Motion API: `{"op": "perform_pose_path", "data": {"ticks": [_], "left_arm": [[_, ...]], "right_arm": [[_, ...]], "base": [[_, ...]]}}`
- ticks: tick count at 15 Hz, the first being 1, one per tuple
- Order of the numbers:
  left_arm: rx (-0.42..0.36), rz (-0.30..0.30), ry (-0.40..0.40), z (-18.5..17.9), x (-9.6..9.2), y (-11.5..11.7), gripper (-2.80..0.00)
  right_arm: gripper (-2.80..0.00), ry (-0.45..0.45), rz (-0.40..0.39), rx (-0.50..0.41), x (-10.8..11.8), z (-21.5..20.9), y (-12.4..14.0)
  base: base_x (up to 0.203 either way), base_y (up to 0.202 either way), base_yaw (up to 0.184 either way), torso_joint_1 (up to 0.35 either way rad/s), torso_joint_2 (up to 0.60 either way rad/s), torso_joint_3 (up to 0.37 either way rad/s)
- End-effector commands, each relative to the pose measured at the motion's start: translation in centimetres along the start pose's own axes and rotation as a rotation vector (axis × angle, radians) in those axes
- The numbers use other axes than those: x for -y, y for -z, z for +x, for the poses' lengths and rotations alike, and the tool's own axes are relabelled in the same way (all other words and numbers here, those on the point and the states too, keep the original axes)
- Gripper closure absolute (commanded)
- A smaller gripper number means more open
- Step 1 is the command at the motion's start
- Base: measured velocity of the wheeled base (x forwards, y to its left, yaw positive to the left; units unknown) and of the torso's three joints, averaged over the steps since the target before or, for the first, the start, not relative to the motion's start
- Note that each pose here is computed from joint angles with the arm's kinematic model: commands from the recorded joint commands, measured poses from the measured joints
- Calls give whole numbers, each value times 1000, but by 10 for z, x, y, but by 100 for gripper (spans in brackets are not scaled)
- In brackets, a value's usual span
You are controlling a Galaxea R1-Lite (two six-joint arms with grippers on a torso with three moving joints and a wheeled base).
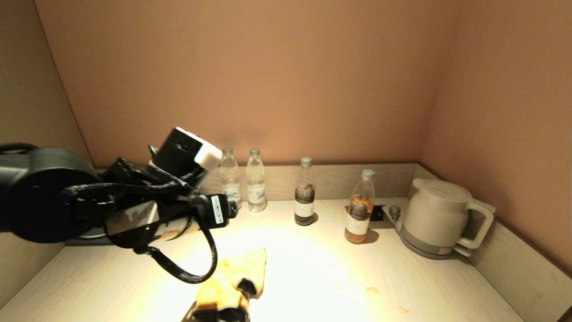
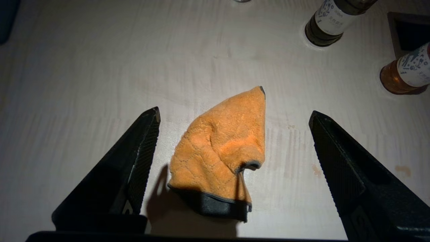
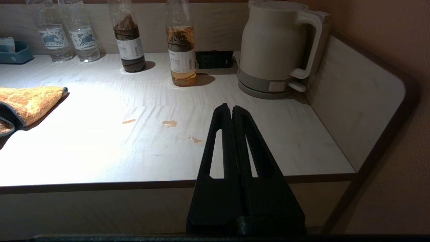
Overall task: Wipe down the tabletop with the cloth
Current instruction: Pick up the tablecloth
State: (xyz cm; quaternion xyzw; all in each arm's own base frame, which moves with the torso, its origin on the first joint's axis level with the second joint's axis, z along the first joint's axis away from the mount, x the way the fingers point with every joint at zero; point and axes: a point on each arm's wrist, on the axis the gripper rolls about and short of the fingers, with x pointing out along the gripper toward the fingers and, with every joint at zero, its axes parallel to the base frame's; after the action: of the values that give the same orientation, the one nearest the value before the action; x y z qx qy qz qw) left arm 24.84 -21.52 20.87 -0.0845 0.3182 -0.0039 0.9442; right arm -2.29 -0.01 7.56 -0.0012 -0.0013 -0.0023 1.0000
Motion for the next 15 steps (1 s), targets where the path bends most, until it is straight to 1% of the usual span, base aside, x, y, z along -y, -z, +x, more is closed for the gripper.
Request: {"op": "perform_pose_path", "data": {"ticks": [1, 2, 3, 4, 5, 6, 7, 8, 9, 10, 11, 12, 13, 15], "left_arm": [[71, -39, 31, -30, -11, -16, 0], [71, -39, 30, -30, -11, -16, 0], [80, -20, 21, -33, -16, -17, 0], [111, -9, 26, -48, -26, -23, 0], [162, -15, 44, -71, -40, -30, 0], [240, -32, 71, -106, -61, -39, 0], [328, -48, 86, -143, -87, -42, 0], [400, -58, 69, -170, -109, -39, 0], [466, -68, 9, -189, -130, -32, 0], [528, -92, -84, -203, -148, -25, 0], [572, -121, -177, -211, -164, -20, 0], [605, -151, -278, -216, -177, -17, 0], [647, -189, -362, -227, -190, -12, 0], [726, -266, -496, -249, -211, 5, 0]], "right_arm": [[0, 0, -1, -1, 0, 0, 0], [0, 0, -1, -1, 0, 0, 0], [0, 0, -1, -1, 0, 0, 0], [0, 0, -1, -1, 0, 0, 0], [0, 0, -1, -1, 0, 0, 0], [0, 0, -1, -1, 0, 0, 0], [0, 0, -1, -1, 0, 0, 0], [0, 0, -1, -1, 0, 0, 0], [0, 0, -1, -1, 0, 0, 0], [0, 0, -1, -1, 0, 0, 0], [0, 1, -1, -1, 0, 0, 0], [0, 0, -1, -1, 0, 0, 0], [0, 0, -1, -1, 0, 0, 0], [0, 0, -1, -1, 0, 0, 0]], "base": [[0, 0, 0, 0, 0, 0], [0, 0, 0, 0, 0, 0], [0, 0, 0, 0, 0, 0], [0, 0, 0, 0, 0, 0], [0, 0, 0, 0, 0, 0], [0, 0, 0, 0, 0, 0], [0, 0, 0, 0, 0, 0], [0, 0, 0, 0, 0, 0], [0, 0, 0, 0, 0, 0], [0, 0, 0, 0, 0, 0], [0, 0, 0, 0, 0, 0], [0, 0, 0, 0, 0, 0], [0, 0, 0, 0, 0, 0], [0, 0, 0, 0, 0, 0]]}}
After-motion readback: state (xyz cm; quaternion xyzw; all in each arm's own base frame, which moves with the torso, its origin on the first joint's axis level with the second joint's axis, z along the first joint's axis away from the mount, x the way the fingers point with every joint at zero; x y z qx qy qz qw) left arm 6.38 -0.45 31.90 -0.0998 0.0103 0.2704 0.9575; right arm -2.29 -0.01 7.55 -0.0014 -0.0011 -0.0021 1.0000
